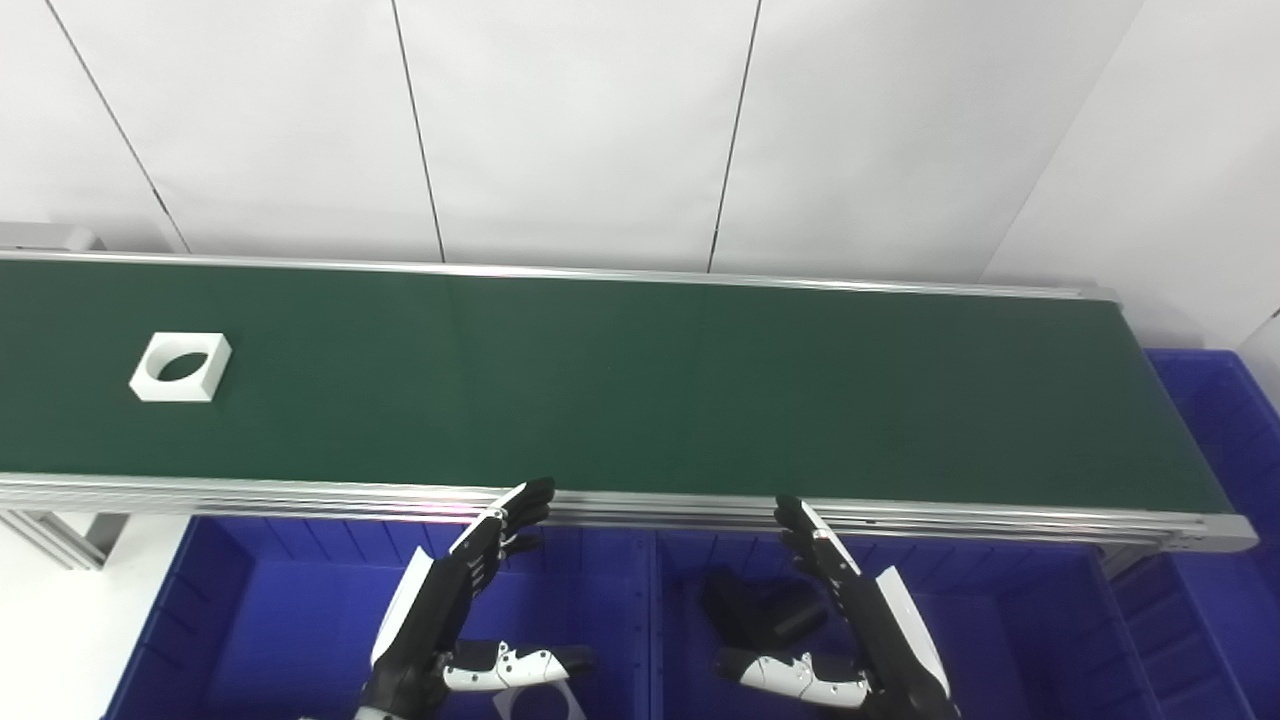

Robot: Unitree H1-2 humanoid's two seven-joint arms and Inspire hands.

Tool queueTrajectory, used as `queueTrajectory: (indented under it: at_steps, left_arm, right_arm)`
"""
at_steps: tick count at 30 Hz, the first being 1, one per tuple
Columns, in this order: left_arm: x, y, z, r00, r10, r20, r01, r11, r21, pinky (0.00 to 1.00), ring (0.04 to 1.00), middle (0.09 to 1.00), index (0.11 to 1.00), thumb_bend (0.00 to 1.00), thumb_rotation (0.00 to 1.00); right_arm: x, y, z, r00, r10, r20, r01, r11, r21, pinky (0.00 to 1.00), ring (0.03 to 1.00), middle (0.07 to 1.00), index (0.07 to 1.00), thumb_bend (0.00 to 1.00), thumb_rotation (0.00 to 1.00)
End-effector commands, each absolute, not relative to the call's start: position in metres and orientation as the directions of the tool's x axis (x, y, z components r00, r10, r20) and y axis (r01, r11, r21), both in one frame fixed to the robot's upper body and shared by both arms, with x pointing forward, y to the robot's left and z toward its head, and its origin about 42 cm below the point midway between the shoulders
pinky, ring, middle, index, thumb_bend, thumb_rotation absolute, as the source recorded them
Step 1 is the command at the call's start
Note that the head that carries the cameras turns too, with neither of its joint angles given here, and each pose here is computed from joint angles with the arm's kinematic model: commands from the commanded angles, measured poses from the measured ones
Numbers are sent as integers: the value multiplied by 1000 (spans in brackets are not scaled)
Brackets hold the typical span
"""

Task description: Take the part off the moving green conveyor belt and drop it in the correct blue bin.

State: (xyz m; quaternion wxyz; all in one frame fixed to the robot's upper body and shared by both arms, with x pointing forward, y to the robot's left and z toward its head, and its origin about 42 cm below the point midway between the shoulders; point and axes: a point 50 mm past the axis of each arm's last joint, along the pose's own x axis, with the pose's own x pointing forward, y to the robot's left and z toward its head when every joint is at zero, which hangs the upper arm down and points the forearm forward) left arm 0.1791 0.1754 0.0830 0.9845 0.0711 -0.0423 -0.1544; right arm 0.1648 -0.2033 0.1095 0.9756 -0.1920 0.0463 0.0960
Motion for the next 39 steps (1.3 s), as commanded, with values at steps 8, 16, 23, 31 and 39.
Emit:
queueTrajectory:
  at_steps: [8,16,23,31,39]
  left_arm:
    - [177,159,83,944,-318,94,306,944,121,831,895,907,876,838,252]
    - [177,146,71,948,-299,106,285,950,130,848,895,909,866,855,205]
    - [183,143,62,947,-298,116,282,950,135,828,888,904,855,867,219]
    - [192,147,68,943,-270,197,260,963,78,808,876,897,850,876,216]
    - [225,162,123,907,-232,351,195,971,137,787,860,885,860,931,333]
  right_arm:
    - [162,-217,116,979,186,-86,-204,915,-348,876,923,942,963,794,298]
    - [162,-225,110,981,172,-86,-192,908,-372,914,915,939,966,771,253]
    - [167,-226,103,982,170,-83,-189,906,-379,889,917,936,953,776,241]
    - [172,-223,94,981,175,-79,-192,906,-376,859,897,924,939,783,199]
    - [178,-225,88,981,179,-75,-194,905,-380,848,900,930,945,782,176]
